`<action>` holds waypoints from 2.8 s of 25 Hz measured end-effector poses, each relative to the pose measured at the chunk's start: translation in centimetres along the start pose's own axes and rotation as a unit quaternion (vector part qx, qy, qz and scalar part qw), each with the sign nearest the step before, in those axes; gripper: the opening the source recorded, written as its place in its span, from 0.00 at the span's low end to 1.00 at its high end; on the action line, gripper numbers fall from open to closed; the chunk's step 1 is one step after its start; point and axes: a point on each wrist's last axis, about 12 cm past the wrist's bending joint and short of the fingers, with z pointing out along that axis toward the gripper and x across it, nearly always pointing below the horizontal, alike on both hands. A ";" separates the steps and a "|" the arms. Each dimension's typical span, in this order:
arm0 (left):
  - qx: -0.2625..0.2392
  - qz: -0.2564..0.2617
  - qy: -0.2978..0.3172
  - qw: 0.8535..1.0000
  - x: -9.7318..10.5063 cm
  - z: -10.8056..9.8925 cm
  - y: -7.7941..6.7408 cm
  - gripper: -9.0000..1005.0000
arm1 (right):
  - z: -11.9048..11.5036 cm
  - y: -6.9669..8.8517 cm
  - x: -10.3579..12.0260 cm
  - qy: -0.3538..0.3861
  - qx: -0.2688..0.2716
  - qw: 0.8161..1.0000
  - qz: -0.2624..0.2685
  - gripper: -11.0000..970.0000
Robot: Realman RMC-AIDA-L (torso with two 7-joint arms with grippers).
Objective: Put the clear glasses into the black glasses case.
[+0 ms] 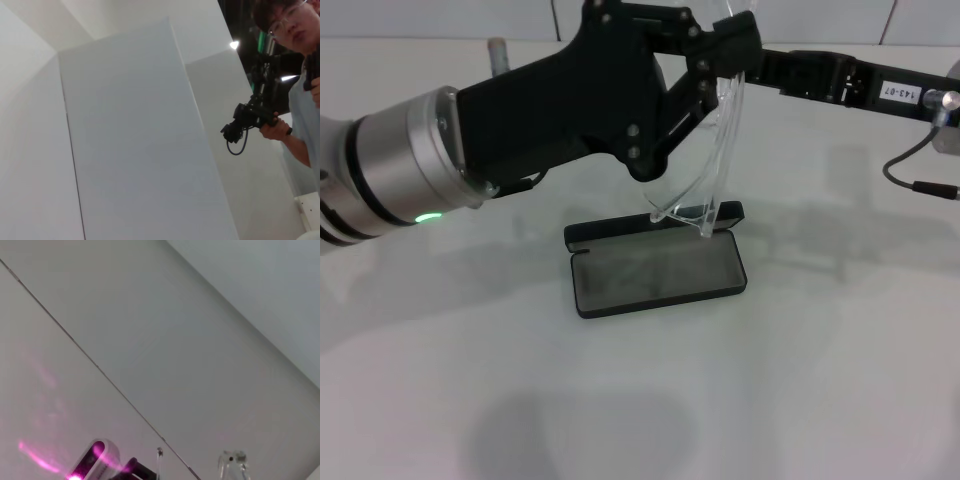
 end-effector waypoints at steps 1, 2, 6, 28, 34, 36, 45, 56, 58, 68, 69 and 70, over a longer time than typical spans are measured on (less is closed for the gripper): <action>-0.003 -0.001 -0.001 1.000 -0.1 -0.2 0.0 0.05 | -0.1 0.0 0.0 0.000 0.001 1.000 0.000 0.05; -0.003 -0.002 -0.001 1.000 -0.1 -0.2 0.0 0.05 | -0.1 0.0 0.0 0.000 0.000 1.000 0.001 0.05; -0.001 -0.006 0.001 1.000 0.0 -0.1 0.0 0.05 | 0.3 0.1 0.2 0.005 -0.007 1.000 0.003 0.05; -0.012 -0.016 0.019 1.000 0.8 0.0 0.3 0.05 | 1.1 1.2 0.6 0.019 -0.058 0.998 0.006 0.05; -0.012 -0.011 0.017 1.000 0.6 0.0 0.3 0.05 | 0.7 1.1 0.7 0.012 -0.053 0.998 0.009 0.05; -0.013 -0.006 0.012 1.000 0.3 -0.1 0.3 0.05 | 0.5 0.9 0.8 0.008 -0.044 0.999 0.010 0.05; -0.019 0.000 -0.003 1.000 -0.5 -1.2 -0.5 0.05 | -0.8 0.2 0.5 -0.006 0.006 1.000 -0.011 0.05; -0.054 -0.027 0.005 0.998 -0.6 -3.8 -1.7 0.05 | -1.1 4.3 -6.0 0.147 0.150 0.957 -0.200 0.05; -0.060 -0.030 0.007 0.998 -0.5 -4.1 -1.9 0.05 | -0.1 5.4 -6.7 0.193 0.175 0.934 -0.245 0.05; -0.087 -0.037 0.014 0.995 -0.8 -5.8 -2.0 0.05 | 3.0 12.8 -6.6 0.337 0.199 0.817 -0.425 0.05; -0.087 -0.037 0.014 0.995 -0.8 -5.9 -2.0 0.05 | 2.9 13.0 -6.0 0.346 0.199 0.811 -0.429 0.05; -0.086 -0.038 0.016 0.995 -0.8 -6.0 -2.0 0.05 | 2.9 13.0 -5.3 0.356 0.196 0.806 -0.431 0.05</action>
